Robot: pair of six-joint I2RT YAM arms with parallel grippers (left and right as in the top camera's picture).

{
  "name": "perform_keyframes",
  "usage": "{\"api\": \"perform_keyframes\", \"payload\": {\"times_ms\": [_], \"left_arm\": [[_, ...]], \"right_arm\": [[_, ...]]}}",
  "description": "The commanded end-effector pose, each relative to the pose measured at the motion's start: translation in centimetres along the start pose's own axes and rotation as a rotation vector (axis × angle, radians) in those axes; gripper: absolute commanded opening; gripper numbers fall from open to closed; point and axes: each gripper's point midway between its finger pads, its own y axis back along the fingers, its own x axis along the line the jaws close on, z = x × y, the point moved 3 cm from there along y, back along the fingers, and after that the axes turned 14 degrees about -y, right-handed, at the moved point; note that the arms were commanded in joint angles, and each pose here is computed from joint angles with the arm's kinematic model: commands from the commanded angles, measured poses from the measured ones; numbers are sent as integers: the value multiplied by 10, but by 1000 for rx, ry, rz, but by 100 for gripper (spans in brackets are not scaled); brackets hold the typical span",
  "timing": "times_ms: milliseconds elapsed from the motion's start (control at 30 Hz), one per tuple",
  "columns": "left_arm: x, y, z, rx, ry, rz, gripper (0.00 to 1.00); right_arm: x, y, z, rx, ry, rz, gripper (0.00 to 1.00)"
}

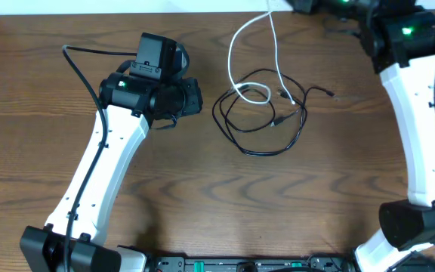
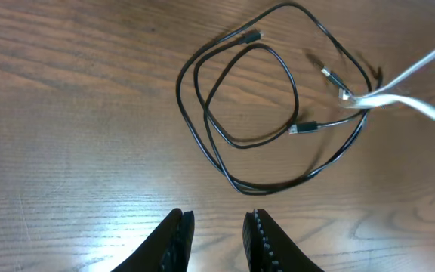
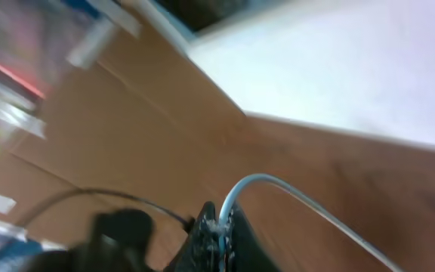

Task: Untangle cables

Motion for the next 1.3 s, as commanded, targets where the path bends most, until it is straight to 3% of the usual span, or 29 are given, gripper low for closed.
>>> {"api": "perform_keyframes", "payload": {"times_ms": [0, 133, 233, 367, 533, 700, 800, 900, 1067, 1167, 1267], "left_arm": [[1, -3, -2, 14, -10, 5, 27], [1, -3, -2, 14, -10, 5, 28], [1, -3, -2, 14, -10, 5, 27], [1, -3, -2, 13, -10, 5, 28], [1, -3, -1, 10, -11, 5, 28], [1, -3, 0, 4, -12, 4, 27], [1, -3, 1, -2, -14, 3, 27], [0, -3, 2, -6, -15, 2, 27], [0, -3, 2, -5, -15, 2, 28], [0, -3, 2, -5, -15, 2, 28], [1, -3, 2, -4, -14, 2, 27]], "right_arm": [[57, 43, 11, -43, -25, 120, 1], [80, 81, 31, -170, -34, 125, 1], [75, 111, 47, -314, -39, 29, 1], [32, 140, 54, -498, -115, -258, 1], [-42, 191, 52, -734, -179, -779, 1], [-78, 201, 29, -648, -202, -993, 1], [-80, 189, 14, -531, -227, -957, 1], [-53, 161, 0, -357, -199, -736, 1], [9, 140, -15, -196, -118, -395, 1], [51, 138, -21, -137, -28, -213, 1], [48, 148, -12, -231, -5, -295, 1]]}}
